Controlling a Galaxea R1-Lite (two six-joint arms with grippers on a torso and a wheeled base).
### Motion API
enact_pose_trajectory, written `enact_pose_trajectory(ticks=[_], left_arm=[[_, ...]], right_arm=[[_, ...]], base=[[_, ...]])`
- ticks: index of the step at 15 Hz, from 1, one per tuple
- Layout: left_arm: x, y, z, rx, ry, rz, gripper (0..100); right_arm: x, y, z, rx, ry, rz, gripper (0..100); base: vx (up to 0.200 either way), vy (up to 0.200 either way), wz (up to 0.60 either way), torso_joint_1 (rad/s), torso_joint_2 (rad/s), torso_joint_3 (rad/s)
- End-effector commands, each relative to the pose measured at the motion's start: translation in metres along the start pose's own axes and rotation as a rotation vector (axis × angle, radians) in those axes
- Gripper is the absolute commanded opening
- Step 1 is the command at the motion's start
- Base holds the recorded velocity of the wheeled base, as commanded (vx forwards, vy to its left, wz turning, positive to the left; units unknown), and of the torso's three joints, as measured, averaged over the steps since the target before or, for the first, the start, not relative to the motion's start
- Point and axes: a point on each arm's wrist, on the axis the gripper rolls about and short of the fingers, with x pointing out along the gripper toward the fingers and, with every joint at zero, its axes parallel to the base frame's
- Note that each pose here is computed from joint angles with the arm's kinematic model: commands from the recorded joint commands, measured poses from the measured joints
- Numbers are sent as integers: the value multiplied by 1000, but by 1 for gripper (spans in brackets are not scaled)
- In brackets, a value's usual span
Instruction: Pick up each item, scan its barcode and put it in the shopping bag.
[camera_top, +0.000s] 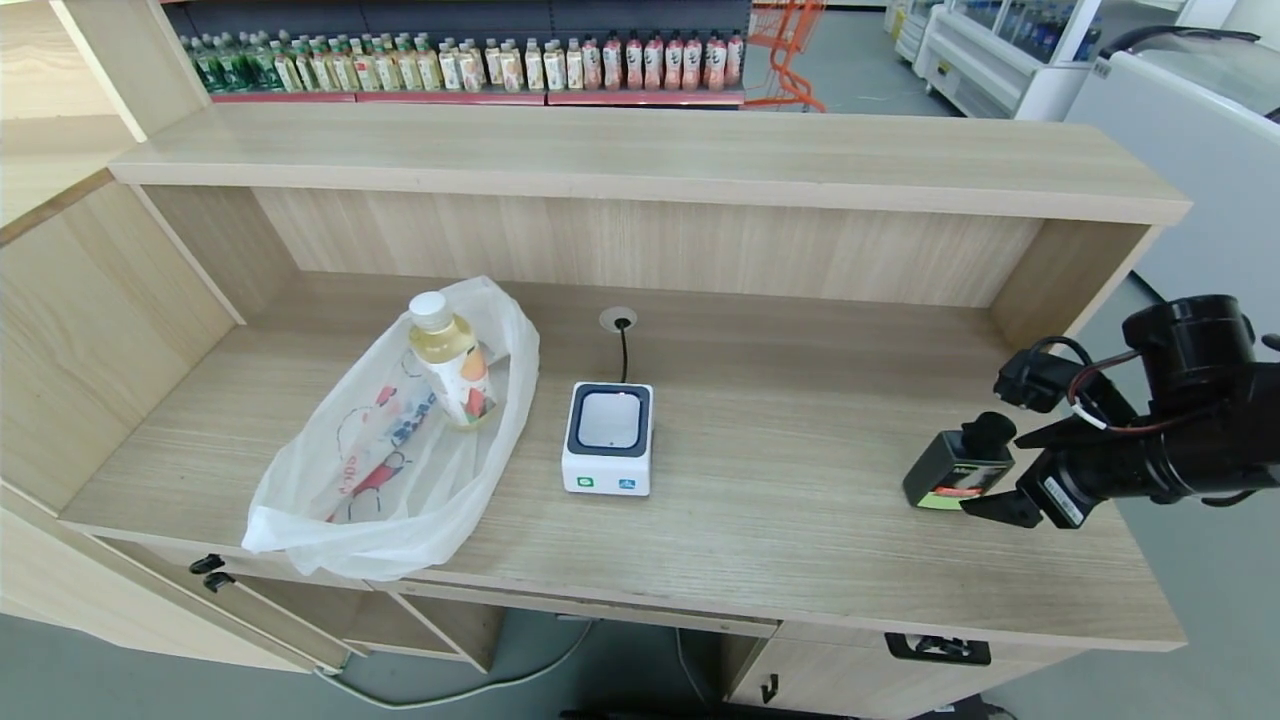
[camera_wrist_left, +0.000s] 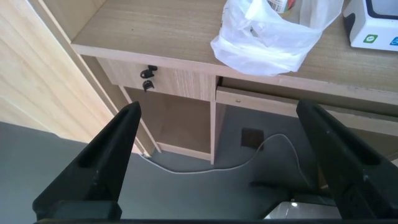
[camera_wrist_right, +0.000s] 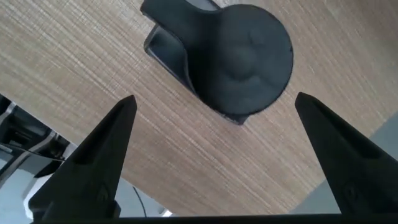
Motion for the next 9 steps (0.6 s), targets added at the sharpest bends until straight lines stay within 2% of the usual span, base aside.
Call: enact_pose_trajectory(ticks=[1,3,9], left_arm=[[0,0,0,0,0,0,100],[0,0,0,0,0,0,100],[0,0,0,0,0,0,100]], right_arm=[[14,1,-4,-13,22,24,100],[23,-1,-5,-80,-6,33,100],[38,-3,2,-141,-79,98,100]], base=[[0,0,0,0,0,0],[0,0,0,0,0,0],[0,0,0,0,0,0]])
